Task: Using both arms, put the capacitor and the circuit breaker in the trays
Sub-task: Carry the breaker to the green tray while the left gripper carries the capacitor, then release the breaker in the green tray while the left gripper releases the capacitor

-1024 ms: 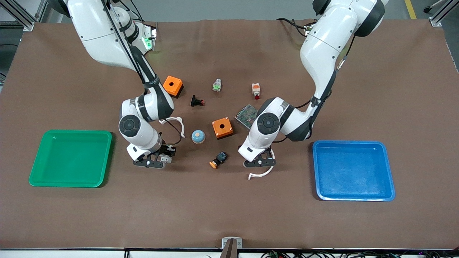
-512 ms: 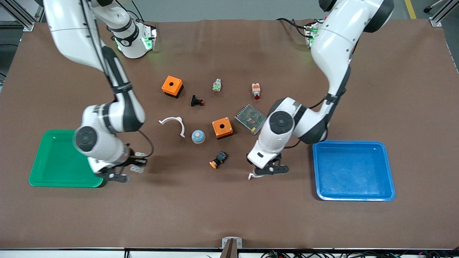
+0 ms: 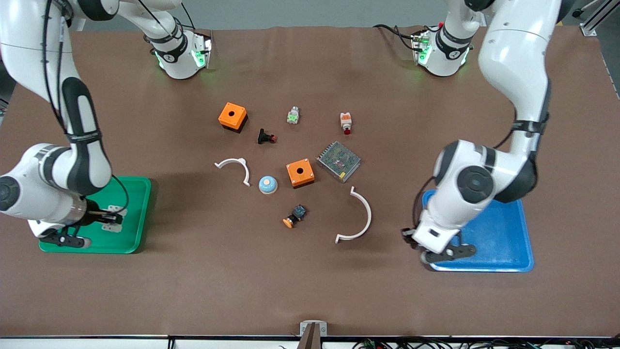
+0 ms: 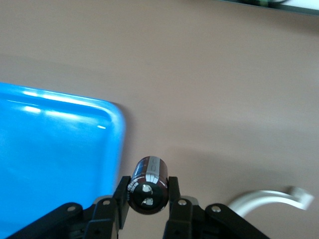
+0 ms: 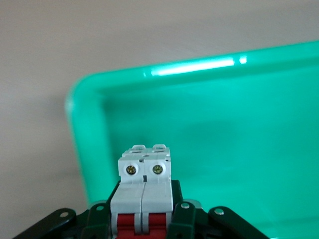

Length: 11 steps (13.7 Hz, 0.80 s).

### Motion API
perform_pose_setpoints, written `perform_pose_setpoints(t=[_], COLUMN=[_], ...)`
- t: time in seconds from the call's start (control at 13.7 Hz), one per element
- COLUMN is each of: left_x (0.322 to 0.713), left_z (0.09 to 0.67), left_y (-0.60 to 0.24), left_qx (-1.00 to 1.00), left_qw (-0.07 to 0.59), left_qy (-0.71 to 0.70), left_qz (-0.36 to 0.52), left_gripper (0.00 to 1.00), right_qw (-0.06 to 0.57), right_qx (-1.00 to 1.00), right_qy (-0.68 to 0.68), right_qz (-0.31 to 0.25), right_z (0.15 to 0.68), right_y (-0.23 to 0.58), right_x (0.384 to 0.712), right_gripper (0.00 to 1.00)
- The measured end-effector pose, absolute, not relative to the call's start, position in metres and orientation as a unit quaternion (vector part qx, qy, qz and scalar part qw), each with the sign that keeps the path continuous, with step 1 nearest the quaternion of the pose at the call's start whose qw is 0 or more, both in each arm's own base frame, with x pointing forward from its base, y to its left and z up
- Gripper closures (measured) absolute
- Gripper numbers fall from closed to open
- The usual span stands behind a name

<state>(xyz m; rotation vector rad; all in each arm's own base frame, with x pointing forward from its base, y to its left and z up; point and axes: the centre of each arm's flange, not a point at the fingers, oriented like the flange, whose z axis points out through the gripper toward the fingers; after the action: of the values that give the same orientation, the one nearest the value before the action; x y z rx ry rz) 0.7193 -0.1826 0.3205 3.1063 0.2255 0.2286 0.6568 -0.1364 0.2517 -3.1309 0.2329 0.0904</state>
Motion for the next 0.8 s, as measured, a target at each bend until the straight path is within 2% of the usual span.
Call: perform_pose_setpoints(t=[0.37,0.73,0.8], left_x=[0.728,0.72,0.719], left_z=[0.273,0.224,0.218], left_y=[-0.06,-0.042,-0.039], left_qx=[0.996,0.996,0.997], left_qw=[-0.006,-0.009,-0.01], left_qy=[0.081,0.085,0.082], left_qz=[0.034,-0.003,-0.008], left_gripper=[0.66,0.66,0.66], right_qw=[-0.004,-0.011,-0.011], right_qx=[-0.999,-1.0,-1.0], right_qy=[0.043,0.028,0.024], right_qz=[0.014,0.008,0.008], right_z=[0.24,0.22,0.218], right_y=[-0.2,-0.218,-0.218], right_x=[0.636,0.627,0.628], right_gripper=[0.6,0.6,0.54])
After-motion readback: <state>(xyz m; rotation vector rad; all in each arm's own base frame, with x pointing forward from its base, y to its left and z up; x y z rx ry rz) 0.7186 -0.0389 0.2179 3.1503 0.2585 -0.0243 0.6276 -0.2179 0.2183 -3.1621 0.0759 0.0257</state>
